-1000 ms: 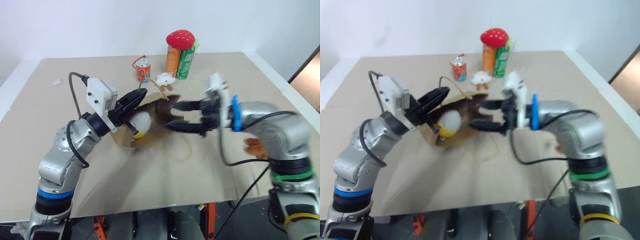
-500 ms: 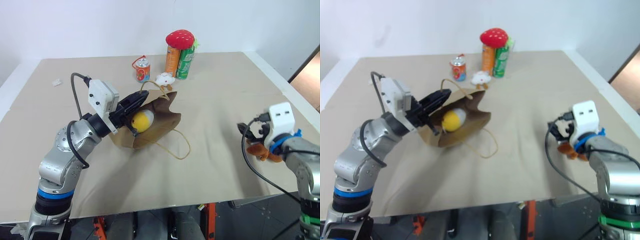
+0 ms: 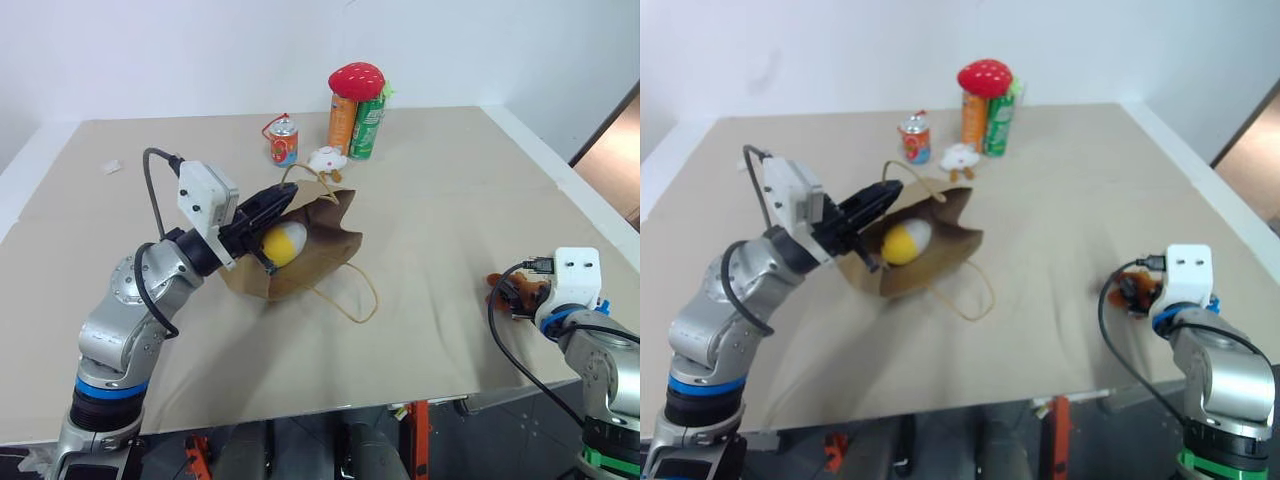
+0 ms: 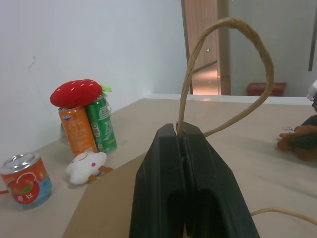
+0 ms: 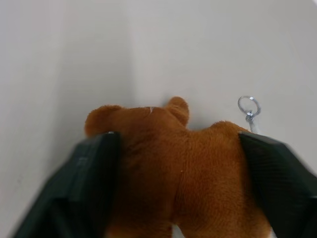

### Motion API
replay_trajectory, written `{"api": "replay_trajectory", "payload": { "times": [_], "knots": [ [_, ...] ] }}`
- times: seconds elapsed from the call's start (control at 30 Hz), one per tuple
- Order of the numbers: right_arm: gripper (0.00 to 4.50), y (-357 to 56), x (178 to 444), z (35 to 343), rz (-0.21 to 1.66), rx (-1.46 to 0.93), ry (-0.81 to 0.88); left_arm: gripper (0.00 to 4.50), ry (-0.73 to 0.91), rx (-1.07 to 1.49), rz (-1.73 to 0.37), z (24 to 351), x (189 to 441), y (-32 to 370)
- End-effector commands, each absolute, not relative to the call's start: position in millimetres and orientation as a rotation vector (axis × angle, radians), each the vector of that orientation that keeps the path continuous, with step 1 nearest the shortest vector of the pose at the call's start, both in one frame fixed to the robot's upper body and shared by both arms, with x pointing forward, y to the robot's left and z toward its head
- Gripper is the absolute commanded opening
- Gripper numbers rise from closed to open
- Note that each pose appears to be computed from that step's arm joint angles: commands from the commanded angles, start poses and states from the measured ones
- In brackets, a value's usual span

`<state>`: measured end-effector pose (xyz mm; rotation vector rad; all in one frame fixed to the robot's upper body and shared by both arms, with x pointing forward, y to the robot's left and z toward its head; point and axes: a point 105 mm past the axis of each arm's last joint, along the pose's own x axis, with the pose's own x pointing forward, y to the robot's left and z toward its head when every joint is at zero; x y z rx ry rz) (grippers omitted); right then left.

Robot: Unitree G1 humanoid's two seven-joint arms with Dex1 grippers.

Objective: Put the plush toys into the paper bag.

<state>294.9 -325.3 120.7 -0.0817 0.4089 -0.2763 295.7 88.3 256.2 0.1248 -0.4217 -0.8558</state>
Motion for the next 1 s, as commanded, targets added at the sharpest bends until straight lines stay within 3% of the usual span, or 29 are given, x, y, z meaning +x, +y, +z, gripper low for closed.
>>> {"api": "replay_trajectory", "payload": {
  "times": [0.03, 0.07, 0.13, 0.23, 0.37, 0.5, 0.63, 0.73, 0.9, 1.0],
  "knots": [
    [2.10, -326, 287, 100, -0.279, -0.049, 0.489, 0.00, -0.472, 0.150, -0.855, 266, 290, 88],
    [1.59, -325, 286, 98, -0.274, -0.046, 0.494, 0.00, -0.471, 0.151, -0.853, 266, 290, 89],
    [1.13, -323, 286, 97, -0.265, -0.037, 0.500, 0.00, -0.471, 0.151, -0.853, 266, 290, 89],
    [0.03, -316, 289, 100, -0.231, -0.029, 0.492, 0.00, -0.469, 0.157, -0.855, 266, 290, 89],
    [0.03, -290, 303, 126, -0.065, -0.079, 0.425, 0.00, -0.469, 0.163, -0.856, 267, 292, 89],
    [0.03, -221, 313, 179, 0.360, -0.061, 0.283, 0.00, -0.465, 0.161, -0.850, 267, 295, 91],
    [0.03, -157, 293, 225, 0.810, -0.053, 0.208, 0.00, -0.466, 0.160, -0.850, 267, 297, 90],
    [0.03, -126, 271, 235, 1.063, -0.150, 0.224, 0.00, -0.483, 0.167, -0.841, 270, 299, 90],
    [0.03, -92, 273, 247, 1.200, -0.161, 0.152, 0.00, -0.502, 0.173, -0.835, 273, 300, 88],
    [0.03, -69, 292, 244, 1.194, -0.179, 0.099, 0.00, -0.509, 0.172, -0.833, 273, 299, 86]
  ]
}}
